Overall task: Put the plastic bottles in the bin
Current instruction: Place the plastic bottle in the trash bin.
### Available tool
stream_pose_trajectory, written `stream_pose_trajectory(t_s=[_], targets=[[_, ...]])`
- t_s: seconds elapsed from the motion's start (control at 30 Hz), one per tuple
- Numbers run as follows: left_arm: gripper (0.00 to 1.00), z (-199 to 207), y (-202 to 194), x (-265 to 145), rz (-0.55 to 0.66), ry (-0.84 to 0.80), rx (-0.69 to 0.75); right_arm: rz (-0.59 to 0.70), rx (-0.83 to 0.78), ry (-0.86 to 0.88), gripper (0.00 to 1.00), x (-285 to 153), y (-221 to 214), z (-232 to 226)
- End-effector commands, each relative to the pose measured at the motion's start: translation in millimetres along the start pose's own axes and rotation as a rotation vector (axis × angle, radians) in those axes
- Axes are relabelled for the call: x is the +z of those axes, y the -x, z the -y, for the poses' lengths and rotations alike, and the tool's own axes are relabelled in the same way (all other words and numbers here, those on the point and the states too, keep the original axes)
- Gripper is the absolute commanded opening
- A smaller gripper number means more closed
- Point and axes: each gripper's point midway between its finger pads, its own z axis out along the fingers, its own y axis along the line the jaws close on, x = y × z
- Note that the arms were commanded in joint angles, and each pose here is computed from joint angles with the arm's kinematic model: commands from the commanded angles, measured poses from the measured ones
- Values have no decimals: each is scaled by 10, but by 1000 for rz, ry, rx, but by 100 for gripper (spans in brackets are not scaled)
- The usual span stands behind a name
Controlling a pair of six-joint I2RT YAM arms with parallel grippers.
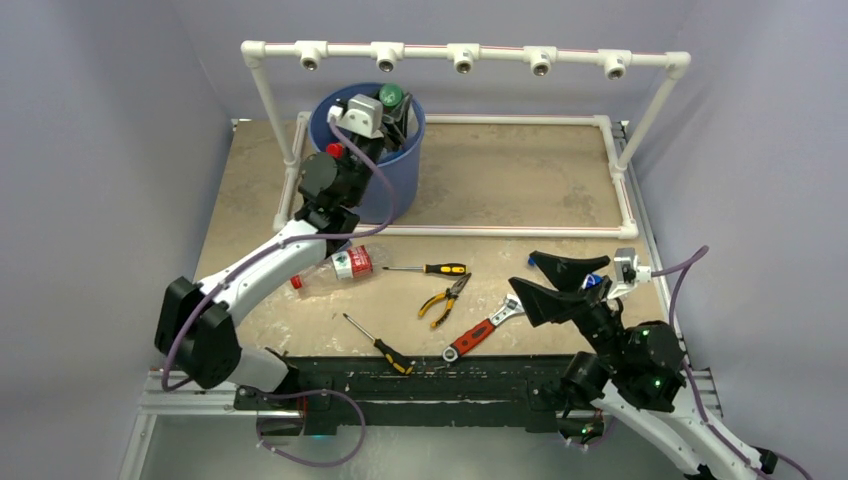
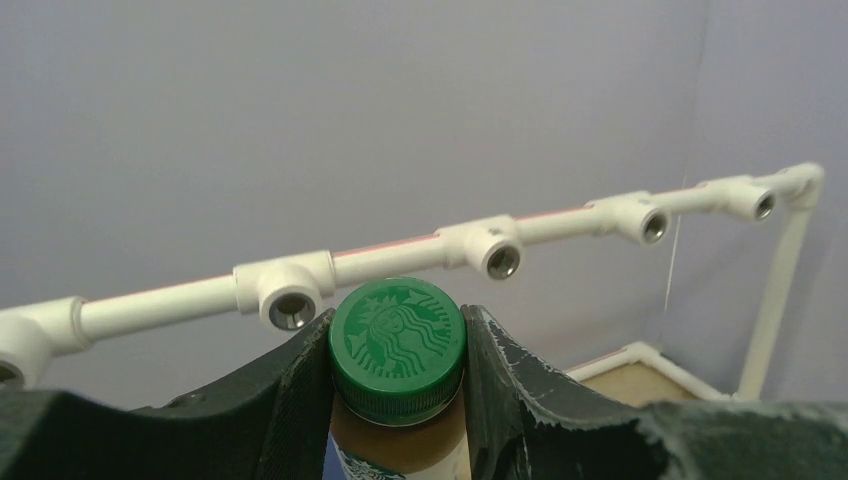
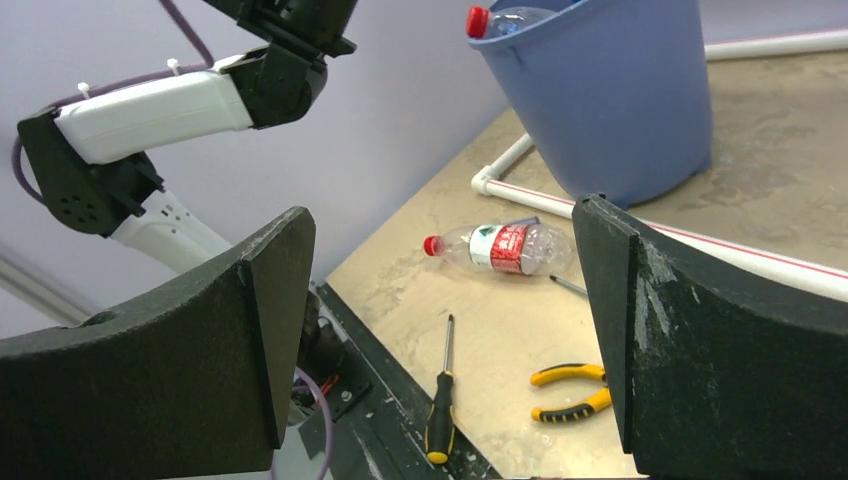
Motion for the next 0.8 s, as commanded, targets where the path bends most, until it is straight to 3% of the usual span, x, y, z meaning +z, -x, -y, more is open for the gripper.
stream_pose_trajectory(t_s=[0.0,0.4,0.77], targets=[[0,-128,280,190,132,11,35,23,7,-80,98,-34,98,114],[0,-284,-784,172,35,-10,53,7,10,-80,97,-35,40,127],[0,-347,-1413,20,-91,-18,-23,-4,8,-78,97,-24,-9,135]])
